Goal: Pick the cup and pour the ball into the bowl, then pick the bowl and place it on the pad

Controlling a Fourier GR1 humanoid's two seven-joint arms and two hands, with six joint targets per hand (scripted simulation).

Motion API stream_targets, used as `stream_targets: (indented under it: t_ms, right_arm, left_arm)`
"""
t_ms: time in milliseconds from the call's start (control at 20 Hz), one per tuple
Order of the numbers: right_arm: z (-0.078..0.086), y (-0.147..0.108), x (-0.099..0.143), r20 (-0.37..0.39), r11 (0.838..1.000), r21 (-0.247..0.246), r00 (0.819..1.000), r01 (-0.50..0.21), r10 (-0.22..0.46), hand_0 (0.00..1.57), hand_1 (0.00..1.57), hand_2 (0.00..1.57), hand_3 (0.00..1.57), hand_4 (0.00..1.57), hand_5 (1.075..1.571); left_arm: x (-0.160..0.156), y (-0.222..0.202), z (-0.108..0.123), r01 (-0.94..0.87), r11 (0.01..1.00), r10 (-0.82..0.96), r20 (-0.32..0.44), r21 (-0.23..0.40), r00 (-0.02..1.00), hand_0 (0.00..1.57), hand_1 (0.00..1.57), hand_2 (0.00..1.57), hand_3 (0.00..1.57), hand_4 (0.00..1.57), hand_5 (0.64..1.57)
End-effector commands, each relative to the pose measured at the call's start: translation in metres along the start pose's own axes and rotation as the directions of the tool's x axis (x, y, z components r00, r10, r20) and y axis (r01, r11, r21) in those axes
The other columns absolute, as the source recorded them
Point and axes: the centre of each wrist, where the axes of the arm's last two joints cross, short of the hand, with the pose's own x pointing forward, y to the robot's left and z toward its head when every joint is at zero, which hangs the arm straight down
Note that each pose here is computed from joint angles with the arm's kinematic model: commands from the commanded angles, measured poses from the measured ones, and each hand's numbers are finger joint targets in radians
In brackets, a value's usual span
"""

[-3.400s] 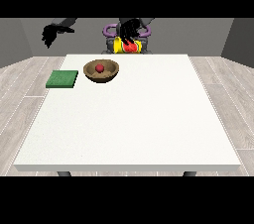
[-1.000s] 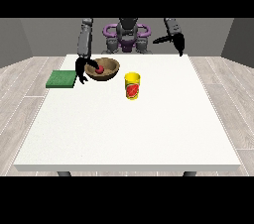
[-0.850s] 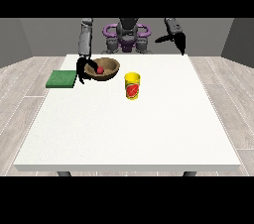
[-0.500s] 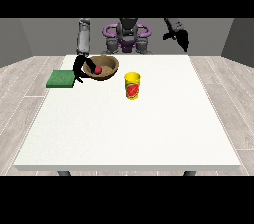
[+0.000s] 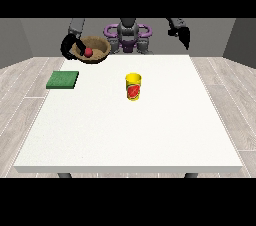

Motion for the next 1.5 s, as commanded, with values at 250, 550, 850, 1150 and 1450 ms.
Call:
stream_targets:
  t_ms: [250,550,850,1150,1450]
  right_arm:
    - [-0.012,-0.098,0.008,0.023,0.999,-0.038,0.999,0.034,-0.033,1.57,1.57,1.57,0.22,0.88,1.570]
    - [-0.023,-0.151,0.025,0.101,0.980,-0.157,0.989,0.126,-0.111,1.57,1.57,1.57,0.22,0.88,1.570]
    - [-0.019,-0.175,0.001,0.173,0.957,-0.211,0.971,0.199,-0.163,1.57,1.57,1.57,0.00,0.86,1.570]
    - [-0.024,-0.166,0.020,0.221,0.944,-0.230,0.958,0.235,-0.184,1.57,1.57,1.57,0.00,0.79,1.567]
    - [-0.022,-0.211,0.009,0.208,0.898,-0.332,0.951,0.288,-0.228,1.57,1.57,1.57,0.71,0.00,1.560]
  left_arm:
    - [0.015,0.005,-0.005,-0.009,0.999,0.007,0.068,0.031,0.998,0.00,0.00,0.00,0.00,1.02,1.431]
    - [0.046,0.039,-0.019,-0.024,0.999,0.028,0.199,-0.026,0.980,0.00,0.00,0.00,0.00,1.25,1.503]
    - [0.089,0.172,-0.010,-0.041,0.996,0.011,0.339,0.082,0.941,0.00,0.00,0.00,0.00,1.30,1.571]
    - [0.097,0.220,-0.002,-0.110,0.986,0.058,0.365,0.123,0.929,0.00,0.00,0.00,0.00,1.23,1.566]
    - [0.101,0.236,0.005,-0.083,0.983,0.011,0.396,0.166,0.918,0.00,0.00,0.00,0.00,1.19,1.558]
